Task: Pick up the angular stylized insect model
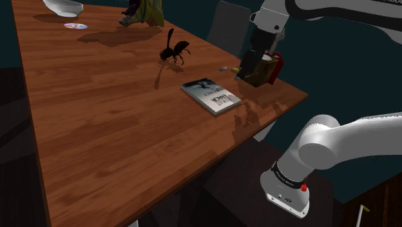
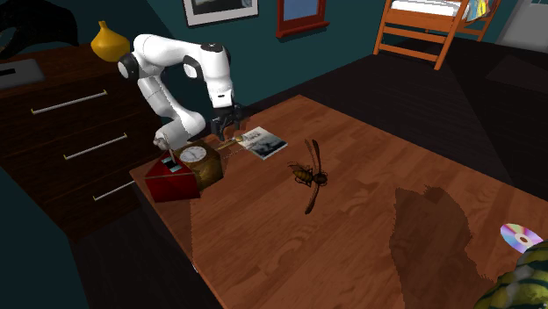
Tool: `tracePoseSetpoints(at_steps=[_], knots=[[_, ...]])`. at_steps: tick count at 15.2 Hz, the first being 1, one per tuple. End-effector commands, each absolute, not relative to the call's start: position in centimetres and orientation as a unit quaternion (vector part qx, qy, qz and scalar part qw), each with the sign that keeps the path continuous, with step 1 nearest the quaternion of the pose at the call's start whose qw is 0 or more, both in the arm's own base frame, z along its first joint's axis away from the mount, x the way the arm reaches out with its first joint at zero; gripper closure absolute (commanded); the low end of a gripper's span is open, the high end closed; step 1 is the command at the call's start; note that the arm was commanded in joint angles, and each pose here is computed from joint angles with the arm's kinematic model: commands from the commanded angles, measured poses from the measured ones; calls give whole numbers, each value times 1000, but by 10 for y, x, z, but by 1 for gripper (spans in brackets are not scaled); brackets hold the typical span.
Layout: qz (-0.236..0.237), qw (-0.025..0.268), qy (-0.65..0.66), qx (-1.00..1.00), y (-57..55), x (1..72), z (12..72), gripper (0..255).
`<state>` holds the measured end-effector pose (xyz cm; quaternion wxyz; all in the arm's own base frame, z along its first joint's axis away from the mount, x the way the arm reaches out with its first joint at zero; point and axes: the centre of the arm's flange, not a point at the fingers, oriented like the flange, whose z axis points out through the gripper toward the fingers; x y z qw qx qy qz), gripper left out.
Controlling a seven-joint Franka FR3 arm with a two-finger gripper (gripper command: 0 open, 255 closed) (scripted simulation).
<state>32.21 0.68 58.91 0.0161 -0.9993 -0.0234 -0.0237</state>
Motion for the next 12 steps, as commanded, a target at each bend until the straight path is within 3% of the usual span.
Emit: tracePoseSetpoints(at_steps=[1, 12], knots=[[-24, 16, -23, -999, 7, 322, 589, 0], [-36, 3, -70, -997, 4, 463, 596, 0]])
